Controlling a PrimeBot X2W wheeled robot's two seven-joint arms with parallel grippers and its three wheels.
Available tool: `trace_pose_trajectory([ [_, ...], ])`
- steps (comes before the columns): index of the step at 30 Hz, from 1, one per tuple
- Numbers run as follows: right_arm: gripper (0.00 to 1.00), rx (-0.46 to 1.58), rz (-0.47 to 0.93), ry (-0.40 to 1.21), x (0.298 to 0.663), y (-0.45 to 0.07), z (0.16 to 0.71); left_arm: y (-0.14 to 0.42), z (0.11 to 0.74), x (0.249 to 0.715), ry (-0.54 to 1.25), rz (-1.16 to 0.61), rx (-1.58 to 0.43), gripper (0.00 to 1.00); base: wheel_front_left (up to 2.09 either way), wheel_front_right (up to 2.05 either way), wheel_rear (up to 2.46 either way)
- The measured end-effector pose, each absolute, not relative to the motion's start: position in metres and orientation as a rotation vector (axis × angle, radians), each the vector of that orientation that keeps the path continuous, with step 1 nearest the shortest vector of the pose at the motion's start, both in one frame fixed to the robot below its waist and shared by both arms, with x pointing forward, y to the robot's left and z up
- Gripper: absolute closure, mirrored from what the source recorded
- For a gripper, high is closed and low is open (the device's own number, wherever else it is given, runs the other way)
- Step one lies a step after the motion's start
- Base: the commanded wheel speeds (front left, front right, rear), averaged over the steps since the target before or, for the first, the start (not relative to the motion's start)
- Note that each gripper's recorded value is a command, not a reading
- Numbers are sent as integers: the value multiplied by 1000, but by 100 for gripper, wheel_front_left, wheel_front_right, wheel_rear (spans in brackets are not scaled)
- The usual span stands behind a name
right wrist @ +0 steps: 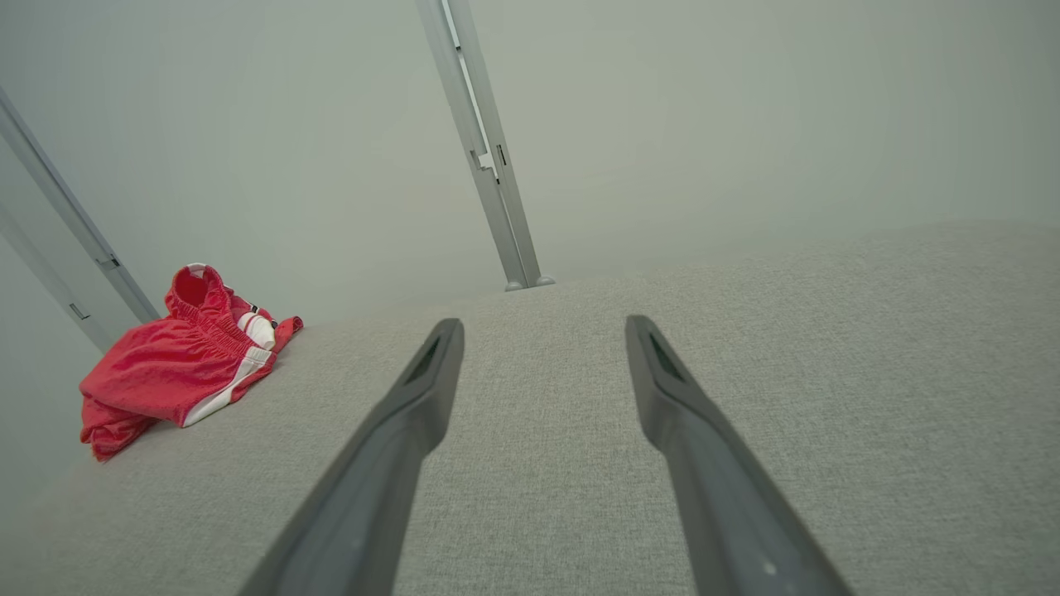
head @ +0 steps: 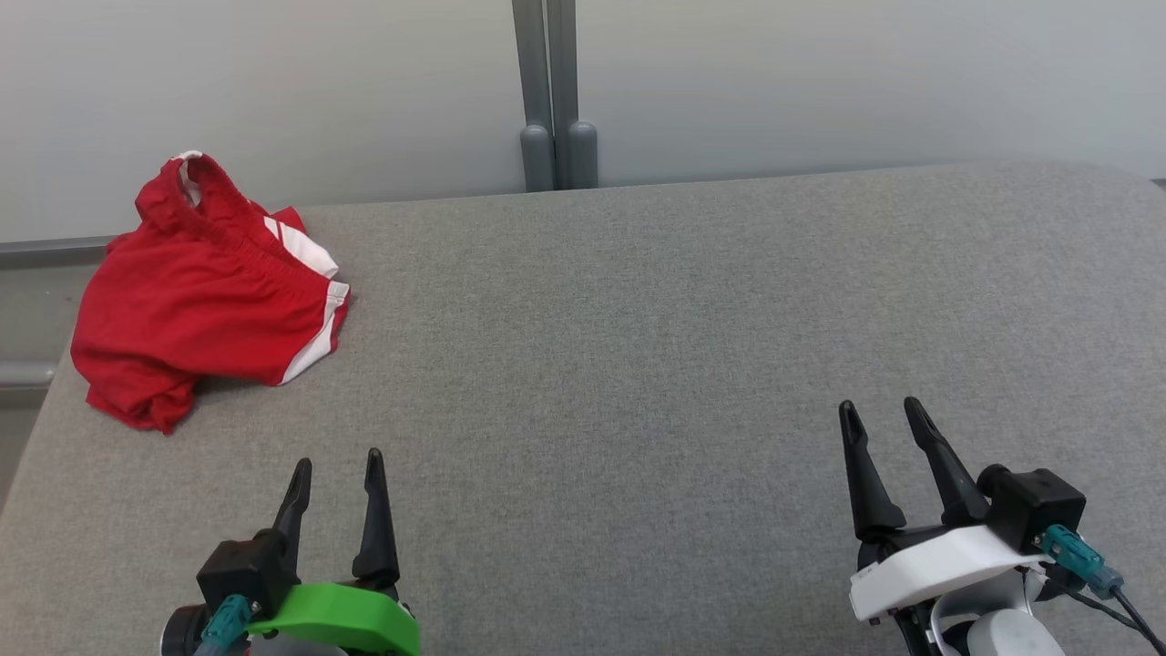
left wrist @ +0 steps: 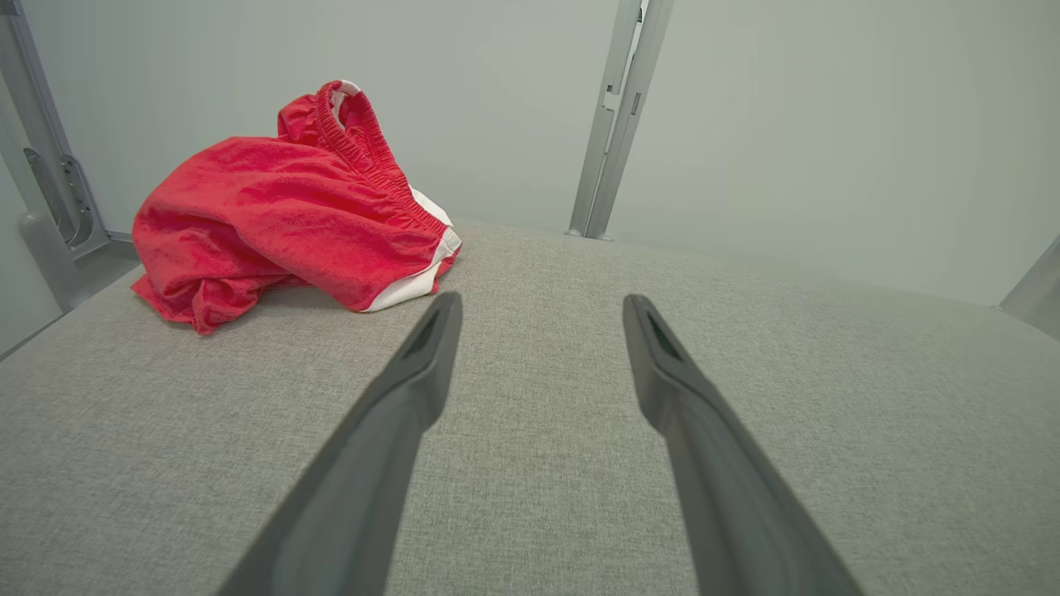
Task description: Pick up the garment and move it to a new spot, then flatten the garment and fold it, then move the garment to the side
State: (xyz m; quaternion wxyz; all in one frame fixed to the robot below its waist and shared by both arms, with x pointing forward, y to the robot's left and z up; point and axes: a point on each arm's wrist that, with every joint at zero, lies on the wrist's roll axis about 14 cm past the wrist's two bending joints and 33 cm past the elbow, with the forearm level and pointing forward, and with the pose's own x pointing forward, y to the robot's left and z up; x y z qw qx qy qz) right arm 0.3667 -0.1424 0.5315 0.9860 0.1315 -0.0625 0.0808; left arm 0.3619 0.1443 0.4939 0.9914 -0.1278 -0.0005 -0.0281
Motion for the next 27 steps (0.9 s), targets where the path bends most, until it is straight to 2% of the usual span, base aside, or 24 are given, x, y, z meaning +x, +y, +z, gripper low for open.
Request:
trace_pose_trajectory([
  [27,0,74,206,-176,362,-133,538,133,501,356,-58,-98,-87,0,0,0,0],
])
